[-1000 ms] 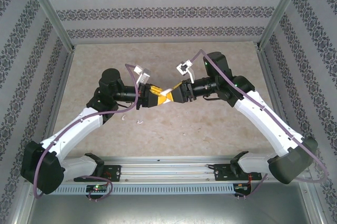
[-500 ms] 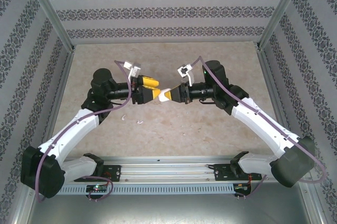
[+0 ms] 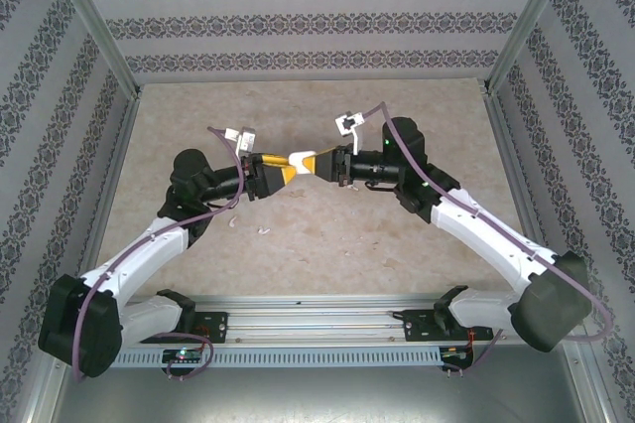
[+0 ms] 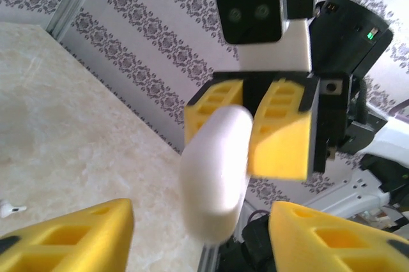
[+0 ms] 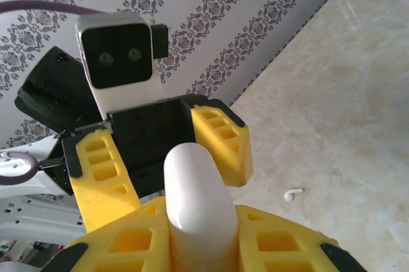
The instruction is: Insert wireless bluetooth earbuds into charging case
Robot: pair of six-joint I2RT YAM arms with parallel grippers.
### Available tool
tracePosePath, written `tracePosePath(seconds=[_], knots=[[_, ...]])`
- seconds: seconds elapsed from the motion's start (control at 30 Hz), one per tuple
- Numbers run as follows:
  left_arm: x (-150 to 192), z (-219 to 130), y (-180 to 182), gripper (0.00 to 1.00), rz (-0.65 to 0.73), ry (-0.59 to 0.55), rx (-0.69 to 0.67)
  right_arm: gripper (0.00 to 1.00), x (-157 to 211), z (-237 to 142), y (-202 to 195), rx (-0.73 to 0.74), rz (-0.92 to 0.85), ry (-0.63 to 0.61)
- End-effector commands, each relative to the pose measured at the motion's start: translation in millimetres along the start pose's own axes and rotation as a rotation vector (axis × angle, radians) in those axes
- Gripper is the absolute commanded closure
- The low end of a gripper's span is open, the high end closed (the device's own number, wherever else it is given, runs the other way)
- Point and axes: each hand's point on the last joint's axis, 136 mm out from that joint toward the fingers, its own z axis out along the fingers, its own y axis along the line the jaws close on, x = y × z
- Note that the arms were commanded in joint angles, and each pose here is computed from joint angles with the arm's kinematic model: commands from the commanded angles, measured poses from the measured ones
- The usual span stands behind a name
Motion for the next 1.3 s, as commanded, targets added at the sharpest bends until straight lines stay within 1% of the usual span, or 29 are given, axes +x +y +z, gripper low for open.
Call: tracePosePath(seconds=[0.0,0.1,0.13,0.17,0.3,0.37,0.43,0.53,0.7,0.83,0.93,1.03,1.1,1.17,1.2,1.27], knots=[[-19,0,-20,0.49,0.054,-0.061,0.084,0.81,-12,5,17,-0.055,-0.037,-0.024],[-19,2,-21,0.58,0.046,-0.056,0.107,0.81,-11,8,17,-0.052,-0.032,-0.021],[-18,3,-19,0.59,0.041,-0.051,0.107,0.81,-12,8,17,-0.052,-0.034,-0.024],[-17,3,-18,0.58,0.038,-0.047,0.107,0.81,-12,9,16,-0.049,-0.032,-0.026],[-13,1,-13,0.44,0.035,-0.051,0.089,0.82,-15,8,15,-0.036,-0.033,-0.040],[-10,0,-10,0.42,0.034,-0.052,0.070,0.82,-16,8,13,-0.025,-0.034,-0.049],[-8,0,-7,0.43,0.030,-0.048,0.054,0.82,-17,7,11,-0.013,-0.034,-0.057],[-5,1,-3,0.50,0.021,-0.031,0.040,0.82,-18,8,10,-0.009,-0.033,-0.060],[-7,3,-5,0.57,0.016,-0.027,0.061,0.82,-19,10,11,-0.015,-0.033,-0.060],[-8,6,-5,0.61,0.003,-0.015,0.079,0.82,-20,11,12,-0.019,-0.032,-0.061],[-8,7,-4,0.66,0.001,-0.017,0.084,0.82,-20,11,13,-0.021,-0.034,-0.062],[-8,9,-3,0.75,-0.006,-0.015,0.088,0.82,-19,12,14,-0.023,-0.034,-0.060],[-7,10,-3,0.85,-0.007,-0.011,0.090,0.82,-17,13,13,-0.024,-0.032,-0.055],[-6,10,-5,0.92,0.008,-0.008,0.097,0.81,-16,15,14,-0.031,-0.027,-0.046],[-5,10,-6,0.95,0.020,-0.007,0.098,0.81,-15,16,14,-0.037,-0.023,-0.039],[-4,8,-8,0.96,0.057,-0.012,0.103,0.77,-14,17,15,-0.044,-0.019,-0.028]])
